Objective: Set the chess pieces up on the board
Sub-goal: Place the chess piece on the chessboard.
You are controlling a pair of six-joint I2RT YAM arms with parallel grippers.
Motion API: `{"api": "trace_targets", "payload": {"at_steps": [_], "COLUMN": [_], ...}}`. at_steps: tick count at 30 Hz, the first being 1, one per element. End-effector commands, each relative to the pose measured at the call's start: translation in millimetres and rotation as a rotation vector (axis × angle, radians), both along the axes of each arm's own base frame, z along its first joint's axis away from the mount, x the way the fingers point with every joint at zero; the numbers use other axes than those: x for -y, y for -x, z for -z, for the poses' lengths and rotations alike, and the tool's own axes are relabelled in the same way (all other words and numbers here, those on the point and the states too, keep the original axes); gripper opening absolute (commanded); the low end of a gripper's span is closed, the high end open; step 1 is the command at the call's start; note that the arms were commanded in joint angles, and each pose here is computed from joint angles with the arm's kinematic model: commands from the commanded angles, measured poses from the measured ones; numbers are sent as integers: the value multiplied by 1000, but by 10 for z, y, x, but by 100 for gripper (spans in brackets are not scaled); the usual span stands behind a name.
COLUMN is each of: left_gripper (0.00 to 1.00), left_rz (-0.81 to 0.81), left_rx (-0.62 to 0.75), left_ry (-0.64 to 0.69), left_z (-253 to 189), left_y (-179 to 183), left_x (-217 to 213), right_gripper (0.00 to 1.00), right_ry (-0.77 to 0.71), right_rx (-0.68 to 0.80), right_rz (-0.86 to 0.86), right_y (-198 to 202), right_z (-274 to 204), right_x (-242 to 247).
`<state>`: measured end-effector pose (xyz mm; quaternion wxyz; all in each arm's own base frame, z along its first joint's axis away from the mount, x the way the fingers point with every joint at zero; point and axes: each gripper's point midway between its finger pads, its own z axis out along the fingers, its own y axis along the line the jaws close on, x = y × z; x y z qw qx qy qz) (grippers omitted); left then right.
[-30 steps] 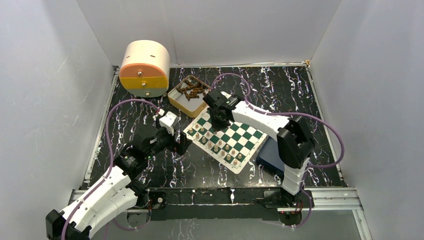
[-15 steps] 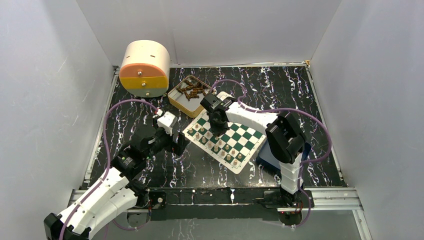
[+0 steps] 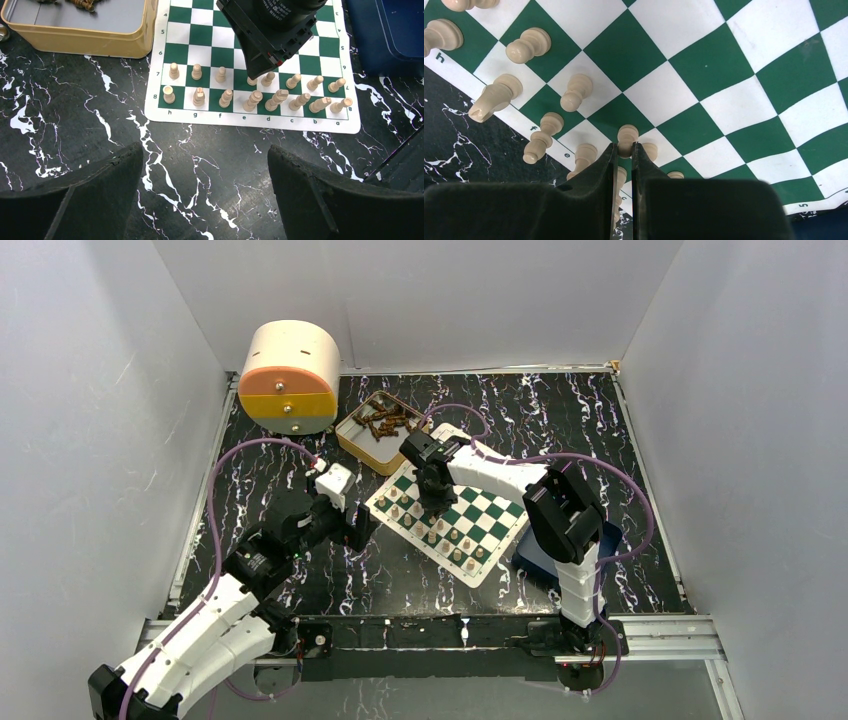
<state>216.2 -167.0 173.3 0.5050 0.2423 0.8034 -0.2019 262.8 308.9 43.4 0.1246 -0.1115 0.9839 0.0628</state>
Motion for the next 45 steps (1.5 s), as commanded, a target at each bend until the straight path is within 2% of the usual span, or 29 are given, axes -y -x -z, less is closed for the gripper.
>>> {"api": "trace_targets", "payload": {"at_steps": [1,20,31,38,45], "left_gripper": [92,92,92,92,92], "left_rz": [12,12,9,8,-45], "left_rx": [33,38,31,20,-40], "left_ry": [18,19,13,15,62], "left_z": [-160,-167,-150,-136,-220], "left_y": [-16,-12,-11,3,-12], "left_x": [34,26,20,20,35], "right_gripper": [18,19,37,43,62], "right_ry": [-40,-26,-3,-28,-56], "right_rx": [39,13,20,58,111], "right_rz": [12,5,6,3,13], "right_y": [-112,-129,-166,-217,-208], "right_z": [-101,-63,-31,-259,-587], "right_x": [-109,-150,-137,-167,-93]}}
